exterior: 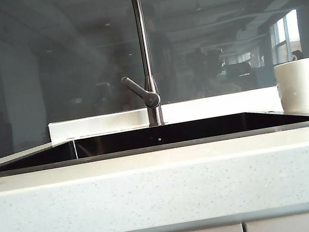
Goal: Pick up the mug next to the sink, go to the faucet to get some water, pour the water into the sink, and finally put the mug back to its place.
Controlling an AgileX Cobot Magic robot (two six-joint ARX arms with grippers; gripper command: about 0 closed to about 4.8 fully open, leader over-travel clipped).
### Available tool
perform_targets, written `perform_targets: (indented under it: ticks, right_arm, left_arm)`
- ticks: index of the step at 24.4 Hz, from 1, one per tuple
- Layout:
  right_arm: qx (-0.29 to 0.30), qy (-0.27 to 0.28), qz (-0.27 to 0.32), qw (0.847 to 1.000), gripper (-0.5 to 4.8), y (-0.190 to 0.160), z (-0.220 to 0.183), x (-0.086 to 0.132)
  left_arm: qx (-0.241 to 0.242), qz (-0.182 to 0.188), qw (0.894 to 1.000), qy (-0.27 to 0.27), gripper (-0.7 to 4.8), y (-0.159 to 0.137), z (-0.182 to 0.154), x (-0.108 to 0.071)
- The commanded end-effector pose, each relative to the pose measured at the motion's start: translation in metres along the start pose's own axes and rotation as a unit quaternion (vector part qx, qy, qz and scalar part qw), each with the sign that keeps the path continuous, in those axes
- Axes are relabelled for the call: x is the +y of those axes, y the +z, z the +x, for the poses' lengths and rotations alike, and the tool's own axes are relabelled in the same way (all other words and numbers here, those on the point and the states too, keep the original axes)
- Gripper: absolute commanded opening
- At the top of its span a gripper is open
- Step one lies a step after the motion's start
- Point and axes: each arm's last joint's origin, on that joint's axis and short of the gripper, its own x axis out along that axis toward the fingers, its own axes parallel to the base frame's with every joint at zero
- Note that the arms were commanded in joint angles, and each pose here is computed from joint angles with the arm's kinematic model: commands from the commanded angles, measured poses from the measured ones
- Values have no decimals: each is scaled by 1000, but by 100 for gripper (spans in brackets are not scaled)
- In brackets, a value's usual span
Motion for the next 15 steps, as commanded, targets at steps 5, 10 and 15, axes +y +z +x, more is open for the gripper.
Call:
perform_targets:
  ticks: [5,10,15]
  right_arm:
    - [-10,2,0,1000,-9,2,0,1]
    - [-10,2,0,1000,-8,2,0,1]
    - [-10,2,0,1000,-8,2,0,1]
  left_arm:
    - [-18,2,1000,2,-5,4,0,0]
    - [-8,2,1000,1,-5,2,0,0]
    - [-7,2,1000,1,-5,2,0,0]
